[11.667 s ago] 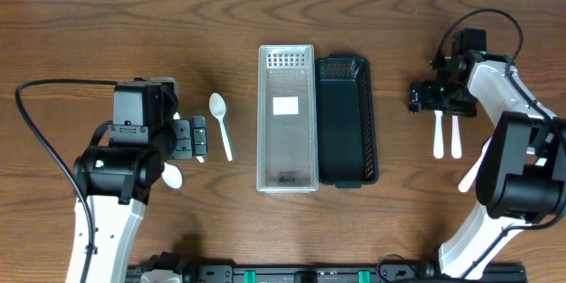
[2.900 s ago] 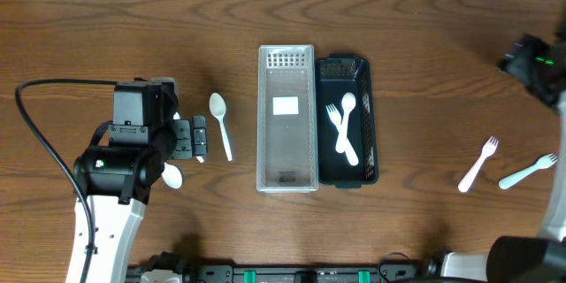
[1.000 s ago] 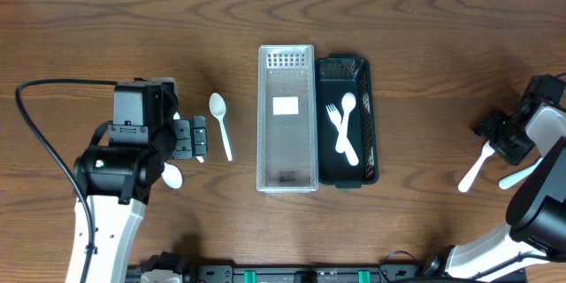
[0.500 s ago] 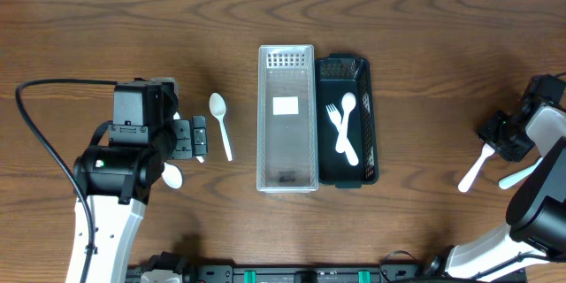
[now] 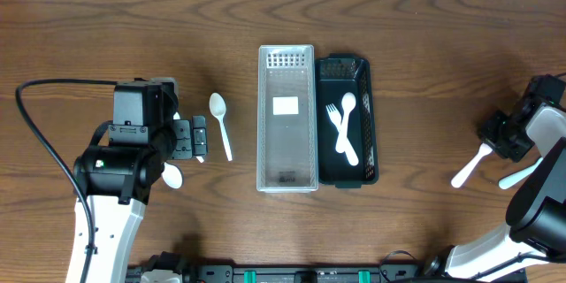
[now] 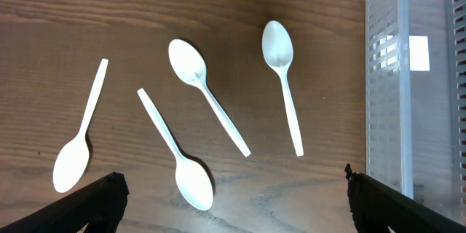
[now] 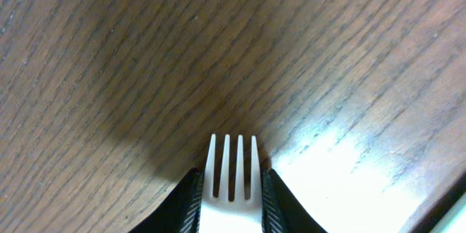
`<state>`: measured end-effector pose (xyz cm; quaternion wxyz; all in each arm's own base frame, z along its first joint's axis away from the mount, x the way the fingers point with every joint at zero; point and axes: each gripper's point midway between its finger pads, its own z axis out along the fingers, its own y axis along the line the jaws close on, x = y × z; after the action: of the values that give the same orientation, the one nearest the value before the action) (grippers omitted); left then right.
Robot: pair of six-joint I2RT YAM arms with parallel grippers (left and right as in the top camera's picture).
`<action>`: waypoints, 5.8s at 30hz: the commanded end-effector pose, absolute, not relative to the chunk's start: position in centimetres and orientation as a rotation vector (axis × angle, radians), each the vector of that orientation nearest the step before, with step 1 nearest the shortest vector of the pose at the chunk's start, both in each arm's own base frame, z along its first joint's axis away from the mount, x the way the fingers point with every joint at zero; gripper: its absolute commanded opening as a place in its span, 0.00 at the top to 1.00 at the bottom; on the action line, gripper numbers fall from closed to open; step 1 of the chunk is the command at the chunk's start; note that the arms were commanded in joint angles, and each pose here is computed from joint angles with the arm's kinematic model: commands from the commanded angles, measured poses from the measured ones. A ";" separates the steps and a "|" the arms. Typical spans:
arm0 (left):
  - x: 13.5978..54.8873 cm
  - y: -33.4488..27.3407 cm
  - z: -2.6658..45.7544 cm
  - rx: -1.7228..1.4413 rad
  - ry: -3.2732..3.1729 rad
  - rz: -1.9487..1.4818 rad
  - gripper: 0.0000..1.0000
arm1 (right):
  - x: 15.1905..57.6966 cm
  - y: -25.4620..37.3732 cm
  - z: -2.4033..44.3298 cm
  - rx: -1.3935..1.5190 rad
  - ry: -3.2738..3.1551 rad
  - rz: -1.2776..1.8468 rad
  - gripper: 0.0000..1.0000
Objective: Pack container
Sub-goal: 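Grasp the white fork with the right gripper and lift it, then place the fork in the dark green basket and release, then move the right gripper to the last white fork and grasp it, then place the fork in the dark green basket and release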
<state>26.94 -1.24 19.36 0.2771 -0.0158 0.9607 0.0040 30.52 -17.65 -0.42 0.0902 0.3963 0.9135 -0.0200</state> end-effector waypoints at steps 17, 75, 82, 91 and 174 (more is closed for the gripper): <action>27.2 -0.9 20.0 -0.071 2.563 0.020 0.02 | 38.5 -2.4 18.8 0.555 2.524 0.171 0.81; 27.2 -0.9 20.0 -0.071 2.563 0.020 0.02 | 27.6 -25.2 15.4 1.637 2.307 -0.182 0.11; 27.2 -0.9 20.0 -0.071 2.563 0.020 0.02 | 26.6 -28.5 9.6 1.687 2.417 -0.198 0.07; 27.2 -0.9 20.0 -0.071 2.563 0.020 0.02 | 26.1 -29.9 3.8 1.747 2.499 -0.177 0.06; 27.2 -0.9 20.0 -0.071 2.563 0.021 0.02 | 39.1 15.1 20.0 -0.024 2.620 0.300 0.99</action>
<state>26.94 -1.24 19.36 0.2771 -0.0158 0.9607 0.0040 39.44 13.75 22.04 0.2679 -0.0073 0.9529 0.1423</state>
